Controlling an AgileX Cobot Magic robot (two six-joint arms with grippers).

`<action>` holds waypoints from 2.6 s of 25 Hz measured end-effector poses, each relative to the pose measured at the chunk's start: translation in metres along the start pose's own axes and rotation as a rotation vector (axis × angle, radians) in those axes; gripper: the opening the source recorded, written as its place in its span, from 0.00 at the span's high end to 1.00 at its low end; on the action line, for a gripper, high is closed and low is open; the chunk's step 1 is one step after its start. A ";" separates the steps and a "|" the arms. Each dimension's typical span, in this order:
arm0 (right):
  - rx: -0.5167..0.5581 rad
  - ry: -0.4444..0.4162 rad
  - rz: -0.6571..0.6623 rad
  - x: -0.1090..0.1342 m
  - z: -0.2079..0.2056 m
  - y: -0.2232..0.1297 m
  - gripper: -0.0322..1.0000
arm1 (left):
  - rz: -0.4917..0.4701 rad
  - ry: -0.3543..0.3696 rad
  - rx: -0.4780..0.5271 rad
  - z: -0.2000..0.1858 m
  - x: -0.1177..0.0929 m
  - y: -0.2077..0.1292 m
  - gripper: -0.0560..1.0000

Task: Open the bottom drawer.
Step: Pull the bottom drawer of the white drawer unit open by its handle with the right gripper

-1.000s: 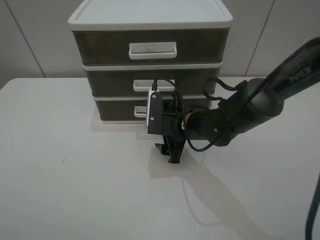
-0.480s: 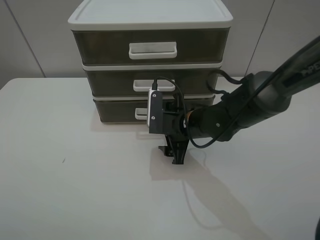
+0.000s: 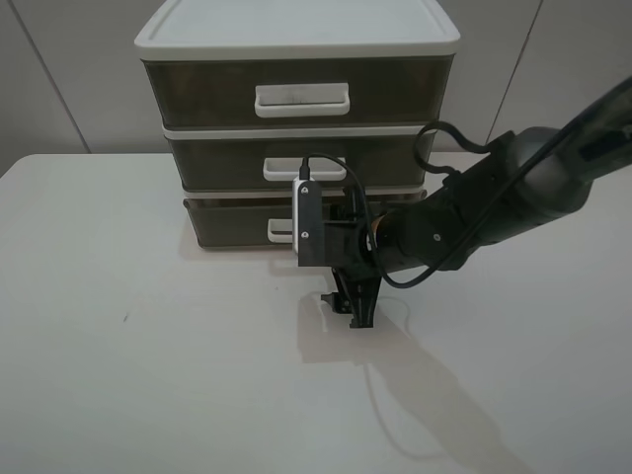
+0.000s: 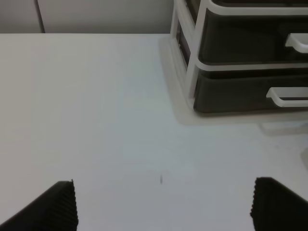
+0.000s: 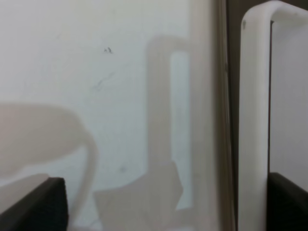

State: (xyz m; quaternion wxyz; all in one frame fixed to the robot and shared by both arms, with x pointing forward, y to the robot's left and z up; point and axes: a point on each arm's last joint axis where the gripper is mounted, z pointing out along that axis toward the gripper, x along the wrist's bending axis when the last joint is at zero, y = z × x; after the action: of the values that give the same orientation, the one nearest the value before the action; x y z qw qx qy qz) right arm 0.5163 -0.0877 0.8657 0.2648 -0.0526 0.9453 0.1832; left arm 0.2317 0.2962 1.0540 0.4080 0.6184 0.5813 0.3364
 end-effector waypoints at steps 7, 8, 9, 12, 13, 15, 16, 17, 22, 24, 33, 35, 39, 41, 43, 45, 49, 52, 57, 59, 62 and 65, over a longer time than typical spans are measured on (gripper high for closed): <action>0.001 0.005 -0.023 -0.001 -0.001 0.001 0.21 | 0.000 0.000 0.000 0.000 0.000 0.000 0.24; 0.002 0.006 -0.024 -0.001 -0.001 0.000 0.21 | 0.000 0.000 0.000 0.000 0.000 0.000 0.24; 0.006 0.011 -0.024 -0.001 -0.001 0.000 0.21 | 0.000 0.000 0.000 0.000 0.000 0.000 0.24; 0.025 0.033 -0.025 -0.006 -0.001 0.003 0.21 | 0.000 0.000 0.000 0.000 0.000 0.000 0.24; 0.031 0.040 -0.026 -0.008 -0.001 0.004 0.21 | 0.000 0.000 0.000 0.000 0.000 0.000 0.24; 0.046 0.058 -0.032 -0.010 -0.001 0.005 0.21 | 0.000 0.000 0.000 0.000 0.000 0.000 0.24; 0.051 0.064 -0.036 -0.010 -0.001 0.005 0.21 | 0.000 0.000 0.000 0.000 0.000 0.000 0.24; 0.056 0.071 -0.038 -0.010 -0.001 0.005 0.21 | 0.000 0.000 0.000 0.000 0.000 0.000 0.24; 0.063 0.079 -0.058 -0.010 0.000 0.004 0.21 | 0.000 0.000 0.000 0.000 0.000 0.000 0.24; 0.067 0.084 -0.059 -0.010 0.000 0.004 0.21 | 0.000 0.000 0.000 0.000 0.000 0.000 0.24; 0.105 0.129 -0.078 -0.010 -0.006 0.004 0.21 | 0.000 0.000 0.000 0.000 0.000 0.000 0.24; 0.115 0.140 -0.084 -0.011 -0.007 0.004 0.21 | 0.000 0.000 0.000 0.000 0.000 0.000 0.24; 0.132 0.163 -0.090 -0.011 -0.009 0.004 0.21 | 0.000 0.000 0.000 0.000 0.000 0.000 0.24; 0.136 0.169 -0.096 -0.010 -0.009 0.005 0.21 | 0.000 0.000 0.000 0.000 0.000 0.000 0.24; 0.142 0.176 -0.098 -0.010 -0.009 0.004 0.21 | 0.000 0.000 0.000 0.000 0.000 0.000 0.24; 0.148 0.182 -0.099 -0.010 -0.010 0.004 0.21 | 0.000 0.000 0.000 0.000 0.000 0.000 0.24; 0.154 0.191 -0.107 -0.010 -0.010 0.004 0.21 | 0.000 0.000 0.000 0.000 0.000 0.000 0.24; 0.159 0.197 -0.108 -0.010 -0.010 0.004 0.21 | 0.000 0.000 0.000 0.000 0.000 0.000 0.24; 0.179 0.219 -0.117 -0.010 -0.017 0.004 0.21 | 0.000 0.000 0.000 0.000 0.000 0.000 0.24; 0.185 0.224 -0.116 -0.011 -0.020 0.004 0.21 | 0.000 0.000 0.000 0.000 0.000 0.000 0.24; 0.188 0.228 -0.117 -0.012 -0.024 0.005 0.21 | 0.000 0.000 0.000 0.000 0.000 0.000 0.24; 0.199 0.252 -0.128 -0.008 -0.026 0.008 0.21 | 0.000 0.000 0.000 0.000 0.000 0.000 0.24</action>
State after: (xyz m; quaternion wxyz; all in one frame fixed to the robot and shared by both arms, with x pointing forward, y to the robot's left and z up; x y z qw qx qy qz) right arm 0.5092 -0.0903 0.8928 0.1591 -0.1088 0.9792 0.0633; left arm 0.2317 0.2962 1.0540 0.4080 0.6184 0.5813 0.3364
